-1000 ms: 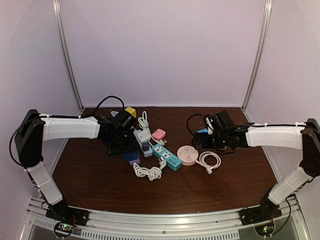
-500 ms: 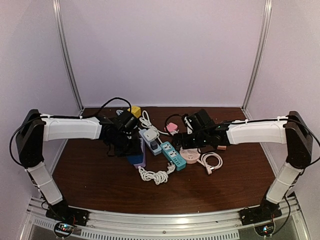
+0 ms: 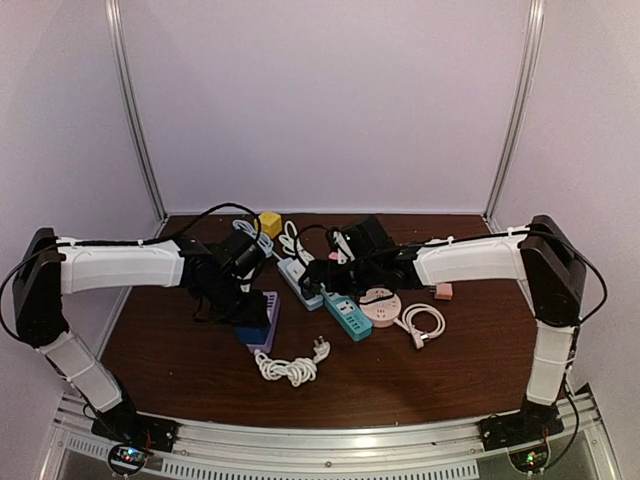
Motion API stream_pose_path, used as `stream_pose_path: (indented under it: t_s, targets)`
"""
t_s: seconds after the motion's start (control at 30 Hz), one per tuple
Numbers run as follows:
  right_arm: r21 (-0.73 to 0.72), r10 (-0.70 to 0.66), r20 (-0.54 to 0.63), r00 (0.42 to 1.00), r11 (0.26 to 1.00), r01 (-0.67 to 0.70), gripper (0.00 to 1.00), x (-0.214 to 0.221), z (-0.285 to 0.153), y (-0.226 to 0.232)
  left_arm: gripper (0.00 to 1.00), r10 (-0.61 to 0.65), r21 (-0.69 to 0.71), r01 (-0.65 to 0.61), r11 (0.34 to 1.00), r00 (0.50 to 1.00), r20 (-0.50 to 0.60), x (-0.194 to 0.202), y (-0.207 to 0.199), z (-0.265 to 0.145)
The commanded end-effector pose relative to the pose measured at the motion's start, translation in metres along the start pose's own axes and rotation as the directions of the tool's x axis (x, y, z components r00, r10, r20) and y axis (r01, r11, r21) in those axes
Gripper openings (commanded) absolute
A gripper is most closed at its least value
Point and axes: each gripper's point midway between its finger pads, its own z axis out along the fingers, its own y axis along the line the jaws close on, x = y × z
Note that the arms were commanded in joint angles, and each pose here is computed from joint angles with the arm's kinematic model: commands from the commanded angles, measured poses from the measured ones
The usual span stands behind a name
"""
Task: Pull the plug off the socket
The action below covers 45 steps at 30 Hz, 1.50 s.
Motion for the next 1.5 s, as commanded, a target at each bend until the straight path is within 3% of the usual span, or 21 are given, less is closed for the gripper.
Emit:
stream_pose_path:
  t_s: [0.0,0.27,0.53,1.3,1.47]
  targets:
    - [-0.181,0.032,-0.022,0.999,0.983,-0.035,0.99,0.003,0.021,0.061,0.29,0.043,-0.012,-0.044,0.999,0.999,-0.025,0.014,0.006,-0.01]
    - [-0.301,0.147,-0.092,0.985,0.939,-0.169,0.92,0.019,0.06,0.088,0.29,0.023,0.002,-0.023,1.0,0.999,0.022,0.012,0.007,-0.024]
    - [-0.37,0.191,-0.145,0.971,0.9,-0.232,0.67,0.024,0.078,0.1,0.28,0.021,0.014,-0.022,1.0,0.999,0.029,0.014,0.008,-0.025]
    - [-0.352,0.229,-0.212,0.95,0.889,-0.293,0.65,0.053,0.102,0.082,0.29,-0.015,0.062,0.007,0.998,0.991,0.129,-0.01,-0.004,-0.049]
    - [-0.421,0.258,-0.23,0.938,0.843,-0.335,0.58,0.051,0.105,0.09,0.28,-0.032,0.103,0.017,0.995,0.989,0.145,-0.013,-0.01,-0.052]
